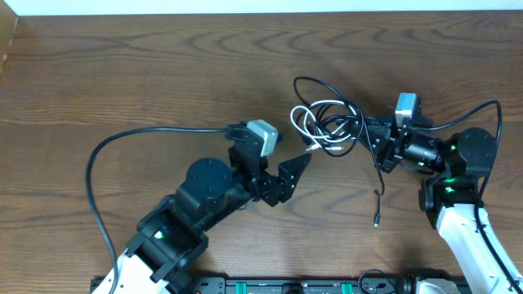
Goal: Untangle cables
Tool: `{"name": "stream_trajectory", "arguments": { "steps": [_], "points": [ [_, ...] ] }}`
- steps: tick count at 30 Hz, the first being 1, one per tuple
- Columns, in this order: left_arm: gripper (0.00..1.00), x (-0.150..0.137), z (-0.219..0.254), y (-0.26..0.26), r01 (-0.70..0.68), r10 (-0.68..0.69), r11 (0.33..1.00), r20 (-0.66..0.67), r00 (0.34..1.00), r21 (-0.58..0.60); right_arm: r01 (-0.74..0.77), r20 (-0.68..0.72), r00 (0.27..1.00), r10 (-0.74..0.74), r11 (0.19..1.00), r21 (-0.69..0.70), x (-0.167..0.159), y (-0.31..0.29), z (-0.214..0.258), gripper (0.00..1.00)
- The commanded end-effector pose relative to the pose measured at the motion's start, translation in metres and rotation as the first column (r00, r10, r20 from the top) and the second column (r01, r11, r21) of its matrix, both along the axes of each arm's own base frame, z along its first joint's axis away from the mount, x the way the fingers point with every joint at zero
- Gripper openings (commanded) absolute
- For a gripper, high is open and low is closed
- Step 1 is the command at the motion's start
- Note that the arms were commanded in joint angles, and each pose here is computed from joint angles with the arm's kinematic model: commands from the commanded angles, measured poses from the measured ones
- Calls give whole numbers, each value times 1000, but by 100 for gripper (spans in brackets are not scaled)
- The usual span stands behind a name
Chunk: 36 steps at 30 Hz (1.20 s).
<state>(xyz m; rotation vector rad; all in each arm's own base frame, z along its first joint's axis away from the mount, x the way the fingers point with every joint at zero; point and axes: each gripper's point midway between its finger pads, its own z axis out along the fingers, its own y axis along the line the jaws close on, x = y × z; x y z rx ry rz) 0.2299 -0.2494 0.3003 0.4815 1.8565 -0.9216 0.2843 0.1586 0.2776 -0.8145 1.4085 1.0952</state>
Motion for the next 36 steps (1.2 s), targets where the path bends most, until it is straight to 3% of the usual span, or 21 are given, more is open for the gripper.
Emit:
{"name": "stream_trajectory", "arguments": {
  "steps": [1, 7, 15, 27, 28, 30, 32, 36],
  "points": [
    [69, -1, -4, -12, 59, -59, 998, -14, 998, -2, -30, -14, 999, 30, 999, 17, -5, 6, 7, 1],
    [69, 9, -6, -22, 53, -54, 998, -24, 998, -26, -67, -34, 997, 69, 997, 43, -12, 15, 14, 1],
    [79, 18, -5, -27, 44, -44, 998, -5, 999, -38, -112, -45, 992, 114, 992, 51, -20, 27, 16, 1],
    [77, 24, -8, -32, 41, -41, 998, -5, 999, -37, -161, -32, 986, 163, 986, 50, -30, 39, 18, 1],
    [68, 24, -8, -32, 41, -41, 998, -4, 999, -38, -161, -32, 986, 163, 986, 50, -30, 39, 17, 2],
    [32, 24, -8, -32, 41, -41, 998, -3, 999, -38, -161, -33, 986, 163, 986, 50, -30, 39, 17, 9],
    [8, 24, -8, -32, 41, -41, 998, -4, 999, -38, -160, -32, 986, 162, 986, 50, -29, 39, 17, 10],
    [8, 24, -8, -32, 41, -41, 998, -3, 999, -38, -158, -32, 987, 160, 986, 50, -29, 39, 17, 13]
  ]
}}
